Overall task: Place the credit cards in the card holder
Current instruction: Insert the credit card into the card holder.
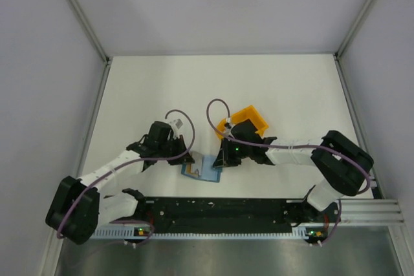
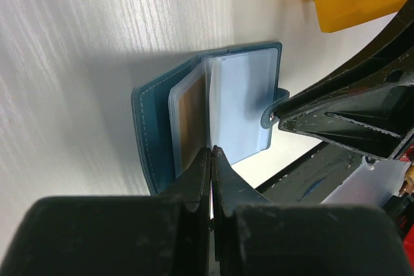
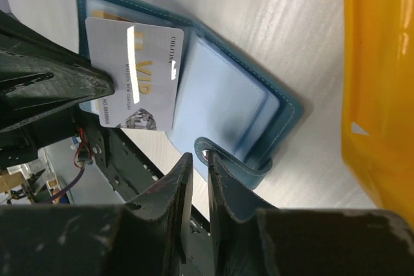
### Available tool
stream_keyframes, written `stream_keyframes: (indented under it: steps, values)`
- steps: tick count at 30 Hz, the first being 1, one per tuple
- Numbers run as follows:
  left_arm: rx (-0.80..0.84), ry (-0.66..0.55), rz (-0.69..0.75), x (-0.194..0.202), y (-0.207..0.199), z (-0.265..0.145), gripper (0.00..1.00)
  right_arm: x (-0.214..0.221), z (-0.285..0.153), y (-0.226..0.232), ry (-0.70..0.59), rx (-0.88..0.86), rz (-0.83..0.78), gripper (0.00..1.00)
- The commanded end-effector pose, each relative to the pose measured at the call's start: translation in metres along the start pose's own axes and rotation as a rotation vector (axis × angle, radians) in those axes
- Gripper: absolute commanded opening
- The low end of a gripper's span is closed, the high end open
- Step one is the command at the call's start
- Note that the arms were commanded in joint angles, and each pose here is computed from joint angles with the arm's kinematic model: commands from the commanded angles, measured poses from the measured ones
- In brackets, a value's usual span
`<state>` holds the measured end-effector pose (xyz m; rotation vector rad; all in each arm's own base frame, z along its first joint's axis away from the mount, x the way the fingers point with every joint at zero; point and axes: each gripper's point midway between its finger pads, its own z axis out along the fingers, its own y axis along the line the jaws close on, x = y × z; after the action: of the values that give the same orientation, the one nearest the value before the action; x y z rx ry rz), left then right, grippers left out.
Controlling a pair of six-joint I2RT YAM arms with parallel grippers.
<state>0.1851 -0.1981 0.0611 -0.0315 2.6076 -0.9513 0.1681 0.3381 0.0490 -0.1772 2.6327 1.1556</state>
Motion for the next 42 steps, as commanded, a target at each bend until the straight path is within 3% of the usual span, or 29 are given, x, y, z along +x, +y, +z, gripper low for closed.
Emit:
stream_keyframes:
  steps: [1,14,30,36,42]
  values:
    - [0.043,0.006,0.074,-0.004,-0.005,0.005,0.00,-0.002,0.005,0.000,0.003,0.026,-0.027,0.15]
    - [-0.019,0.046,0.119,0.006,0.012,0.007,0.00,0.000,0.013,-0.027,0.024,0.144,-0.035,0.15]
    - [-0.109,0.037,0.098,0.000,0.023,0.020,0.00,0.005,0.021,-0.030,0.058,0.143,-0.038,0.15]
    - [-0.147,-0.018,0.077,-0.008,0.026,0.015,0.00,0.008,0.023,-0.032,0.072,0.145,-0.036,0.15]
    - [-0.091,0.015,0.080,-0.002,0.017,0.020,0.00,0.008,0.024,-0.033,0.076,0.145,-0.036,0.15]
